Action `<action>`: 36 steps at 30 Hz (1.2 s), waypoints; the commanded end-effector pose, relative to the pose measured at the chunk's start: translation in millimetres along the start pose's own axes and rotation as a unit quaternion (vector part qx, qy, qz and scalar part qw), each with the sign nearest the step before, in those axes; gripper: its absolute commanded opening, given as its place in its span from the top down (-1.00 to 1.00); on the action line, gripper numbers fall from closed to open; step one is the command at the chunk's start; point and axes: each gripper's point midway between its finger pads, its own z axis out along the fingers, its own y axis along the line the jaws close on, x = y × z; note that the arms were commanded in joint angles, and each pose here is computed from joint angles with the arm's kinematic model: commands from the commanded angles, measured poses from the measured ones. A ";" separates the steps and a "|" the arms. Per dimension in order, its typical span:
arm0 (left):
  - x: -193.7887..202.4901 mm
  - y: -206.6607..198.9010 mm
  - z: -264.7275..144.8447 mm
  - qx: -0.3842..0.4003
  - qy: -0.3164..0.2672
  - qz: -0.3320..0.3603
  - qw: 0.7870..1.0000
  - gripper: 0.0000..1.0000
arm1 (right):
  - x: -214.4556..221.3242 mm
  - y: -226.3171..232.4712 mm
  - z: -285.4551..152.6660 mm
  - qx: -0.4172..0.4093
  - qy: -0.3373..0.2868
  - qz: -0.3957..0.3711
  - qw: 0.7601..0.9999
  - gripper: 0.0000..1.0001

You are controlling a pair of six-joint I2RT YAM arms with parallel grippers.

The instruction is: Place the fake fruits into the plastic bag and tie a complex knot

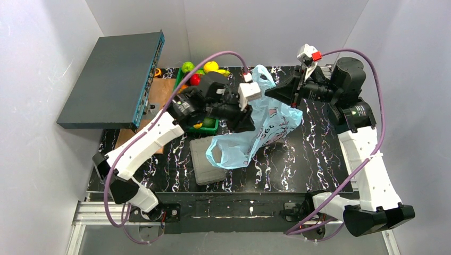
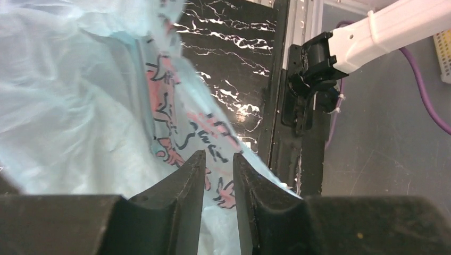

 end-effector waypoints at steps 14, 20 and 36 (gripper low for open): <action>172.1 73.4 -26.1 -0.141 0.143 -0.006 0.980 -0.08 | 3.2 3.3 -40.0 0.073 -0.005 0.055 0.996 0.97; 228.5 65.8 -47.0 -0.144 0.190 0.020 0.971 -0.78 | 31.6 -32.0 -81.8 0.143 0.021 0.093 0.985 0.97; 90.8 36.3 -26.3 -0.012 0.005 0.093 0.996 -0.96 | 65.1 3.6 -61.8 0.083 0.050 0.136 0.986 0.97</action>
